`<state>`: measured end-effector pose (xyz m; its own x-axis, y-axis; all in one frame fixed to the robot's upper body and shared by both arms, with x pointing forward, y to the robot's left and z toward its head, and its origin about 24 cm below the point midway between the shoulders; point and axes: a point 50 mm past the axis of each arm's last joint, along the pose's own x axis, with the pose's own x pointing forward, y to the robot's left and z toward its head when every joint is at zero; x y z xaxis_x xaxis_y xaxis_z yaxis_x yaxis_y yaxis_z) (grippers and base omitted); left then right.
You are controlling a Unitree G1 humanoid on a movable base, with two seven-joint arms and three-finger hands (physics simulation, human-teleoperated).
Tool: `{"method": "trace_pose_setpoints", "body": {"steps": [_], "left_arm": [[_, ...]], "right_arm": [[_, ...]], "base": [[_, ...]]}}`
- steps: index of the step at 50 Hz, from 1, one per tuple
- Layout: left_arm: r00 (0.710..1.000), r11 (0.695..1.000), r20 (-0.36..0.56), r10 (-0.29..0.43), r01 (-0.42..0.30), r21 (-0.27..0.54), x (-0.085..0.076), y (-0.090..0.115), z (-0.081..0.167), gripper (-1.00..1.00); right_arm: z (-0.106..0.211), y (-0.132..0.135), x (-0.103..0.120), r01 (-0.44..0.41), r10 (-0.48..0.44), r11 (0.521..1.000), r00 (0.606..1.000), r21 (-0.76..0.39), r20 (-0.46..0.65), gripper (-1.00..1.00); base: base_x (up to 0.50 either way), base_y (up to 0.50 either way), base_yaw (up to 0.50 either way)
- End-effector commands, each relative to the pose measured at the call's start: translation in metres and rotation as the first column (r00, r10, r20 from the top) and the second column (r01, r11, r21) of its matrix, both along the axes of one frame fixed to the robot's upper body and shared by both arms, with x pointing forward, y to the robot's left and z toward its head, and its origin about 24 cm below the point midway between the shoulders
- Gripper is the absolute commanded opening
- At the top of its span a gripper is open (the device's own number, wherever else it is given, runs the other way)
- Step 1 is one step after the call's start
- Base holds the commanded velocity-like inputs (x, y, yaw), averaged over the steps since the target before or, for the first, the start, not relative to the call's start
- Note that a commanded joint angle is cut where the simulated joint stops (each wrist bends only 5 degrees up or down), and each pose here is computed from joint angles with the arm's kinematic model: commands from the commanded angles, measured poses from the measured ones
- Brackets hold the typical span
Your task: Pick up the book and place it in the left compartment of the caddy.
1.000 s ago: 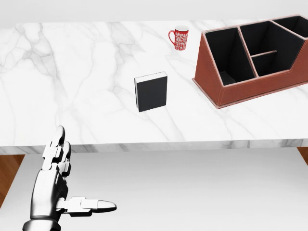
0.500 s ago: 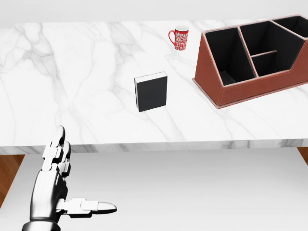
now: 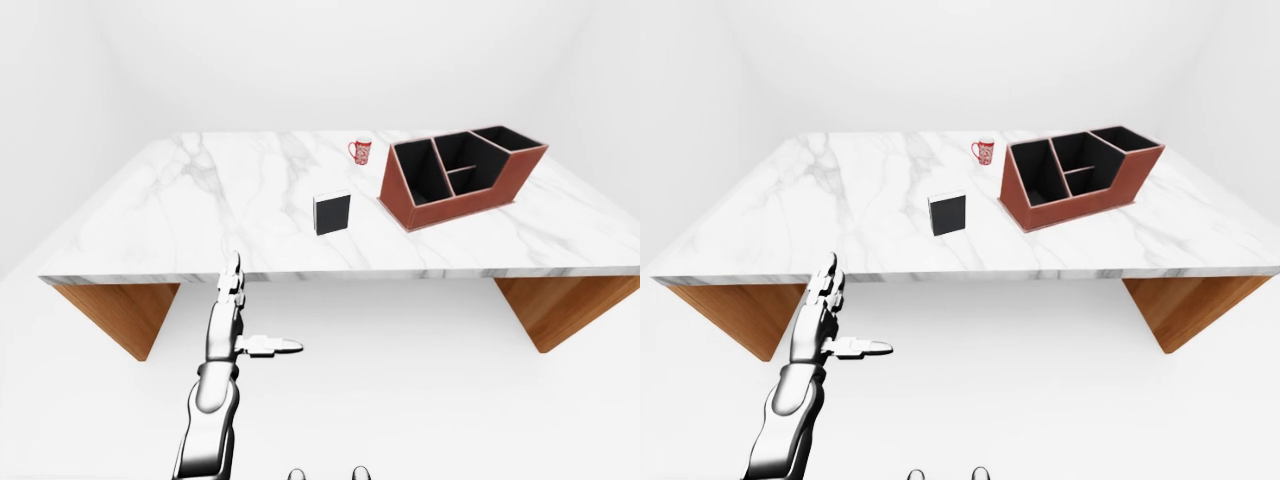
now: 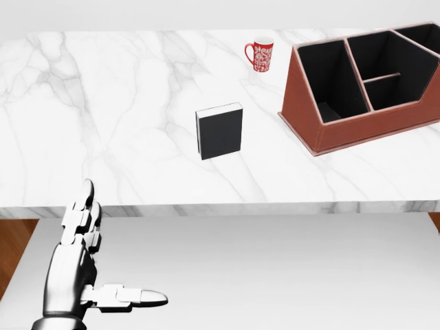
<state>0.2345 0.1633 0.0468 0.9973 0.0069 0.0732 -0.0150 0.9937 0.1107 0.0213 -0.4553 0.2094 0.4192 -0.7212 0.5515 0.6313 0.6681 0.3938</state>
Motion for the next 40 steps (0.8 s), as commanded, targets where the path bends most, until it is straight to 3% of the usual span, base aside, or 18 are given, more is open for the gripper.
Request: {"method": "trace_pose_setpoints", "body": {"steps": [1,40], "left_arm": [[1.000,1.000,0.016,0.008,-0.008,0.011,-0.0024,-0.0005,0.0038,1.00],[0.999,1.000,0.032,0.001,-0.001,0.021,-0.0020,-0.0021,0.0076,1.00]], "right_arm": [[-0.0017,-0.0002,0.0009,-0.008,0.008,1.000,1.000,0.000,-0.007,1.00],[-0.0060,-0.0004,0.0055,-0.012,0.012,1.000,1.000,0.014,-0.021,1.00]], "base": [[0.00,0.00,0.18],[0.00,0.00,0.30]]}}
